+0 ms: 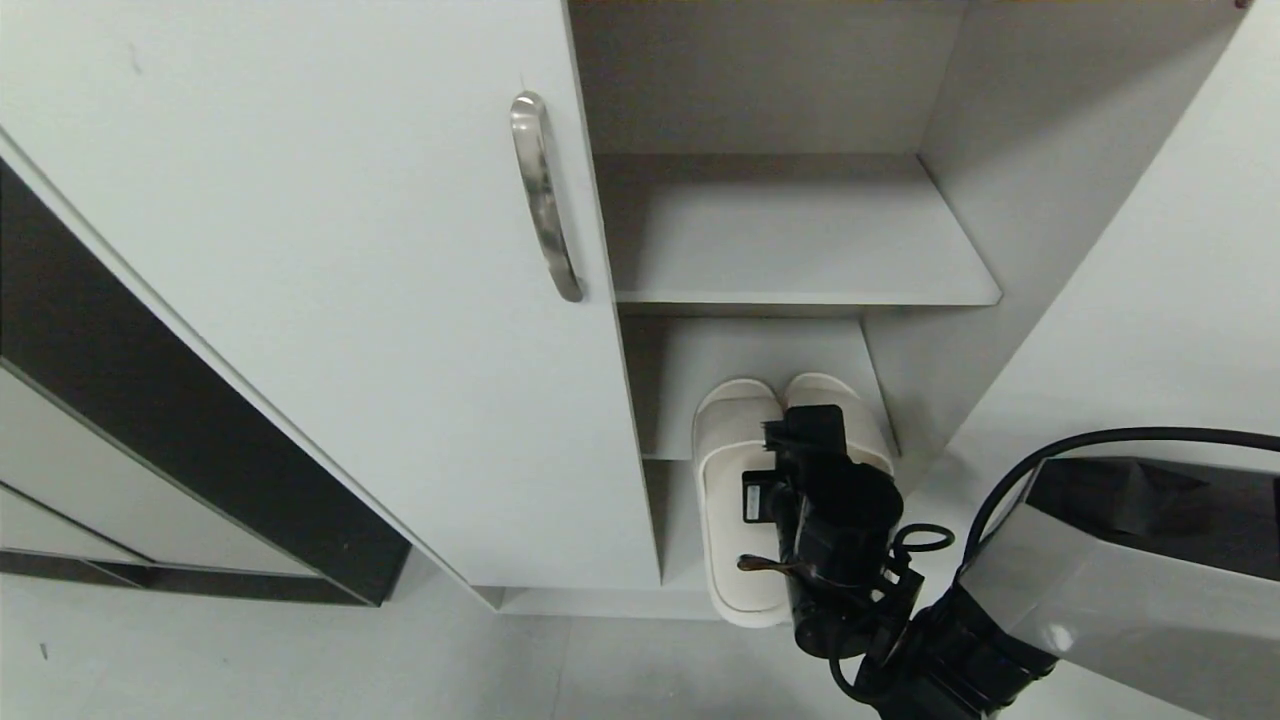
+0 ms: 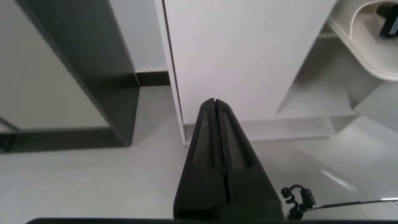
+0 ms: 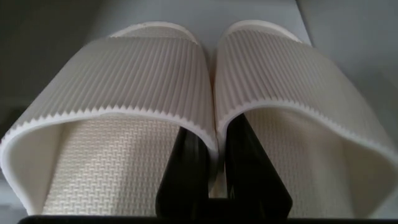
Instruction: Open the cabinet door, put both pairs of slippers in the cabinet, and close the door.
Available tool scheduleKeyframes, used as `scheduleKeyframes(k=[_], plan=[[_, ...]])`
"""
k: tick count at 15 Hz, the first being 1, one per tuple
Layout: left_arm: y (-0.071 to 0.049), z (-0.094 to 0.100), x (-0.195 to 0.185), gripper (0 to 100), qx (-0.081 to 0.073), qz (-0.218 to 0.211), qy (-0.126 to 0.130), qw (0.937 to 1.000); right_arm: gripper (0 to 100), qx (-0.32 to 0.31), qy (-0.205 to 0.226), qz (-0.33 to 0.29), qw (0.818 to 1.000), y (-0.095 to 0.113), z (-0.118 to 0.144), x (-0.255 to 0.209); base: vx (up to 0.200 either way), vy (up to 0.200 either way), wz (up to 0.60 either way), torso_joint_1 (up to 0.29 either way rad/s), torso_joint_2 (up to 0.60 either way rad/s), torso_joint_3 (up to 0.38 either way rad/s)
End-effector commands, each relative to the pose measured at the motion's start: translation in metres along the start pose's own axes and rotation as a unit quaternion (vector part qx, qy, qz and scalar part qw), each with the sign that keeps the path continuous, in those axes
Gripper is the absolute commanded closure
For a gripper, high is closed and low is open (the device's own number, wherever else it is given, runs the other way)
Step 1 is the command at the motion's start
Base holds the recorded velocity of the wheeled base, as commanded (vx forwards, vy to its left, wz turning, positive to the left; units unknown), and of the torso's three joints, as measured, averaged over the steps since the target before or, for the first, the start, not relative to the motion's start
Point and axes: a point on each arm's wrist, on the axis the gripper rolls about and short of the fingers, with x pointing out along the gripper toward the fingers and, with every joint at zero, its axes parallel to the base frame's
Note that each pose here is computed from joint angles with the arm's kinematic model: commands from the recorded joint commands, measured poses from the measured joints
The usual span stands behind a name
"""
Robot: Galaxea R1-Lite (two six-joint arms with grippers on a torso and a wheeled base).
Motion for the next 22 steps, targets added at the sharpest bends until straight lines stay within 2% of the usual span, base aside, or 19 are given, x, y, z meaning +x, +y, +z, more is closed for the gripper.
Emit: scheduleKeyframes(k=[1, 5, 9, 17, 22], plan=[[0.0, 0.0, 0.0, 100, 0.0, 0.0, 0.001, 1.0, 100, 0.002, -0.002, 0.0, 1.0, -0.001, -0.001, 0.001, 0.0, 0.0, 0.0, 0.0, 0.0, 0.0], [0.0, 0.0, 0.0, 100, -0.001, 0.0, 0.001, 1.0, 100, 0.002, -0.001, 0.005, 1.0, -0.002, -0.007, 0.008, 0.0, 0.0, 0.0, 0.0, 0.0, 0.0], [0.0, 0.0, 0.0, 100, -0.001, 0.0, 0.001, 1.0, 100, 0.002, -0.006, -0.012, 1.0, -0.002, -0.008, 0.045, 0.0, 0.0, 0.0, 0.0, 0.0, 0.0], [0.0, 0.0, 0.0, 100, -0.003, 0.0, 0.001, 1.0, 100, 0.014, -0.023, -0.026, 0.999, 0.01, 0.009, 0.095, 0.0, 0.0, 0.0, 0.0, 0.0, 0.0], [0.0, 0.0, 0.0, 100, -0.004, 0.0, 0.001, 1.0, 100, 0.017, -0.031, -0.042, 0.998, 0.01, 0.018, 0.119, 0.0, 0.0, 0.0, 0.0, 0.0, 0.0]])
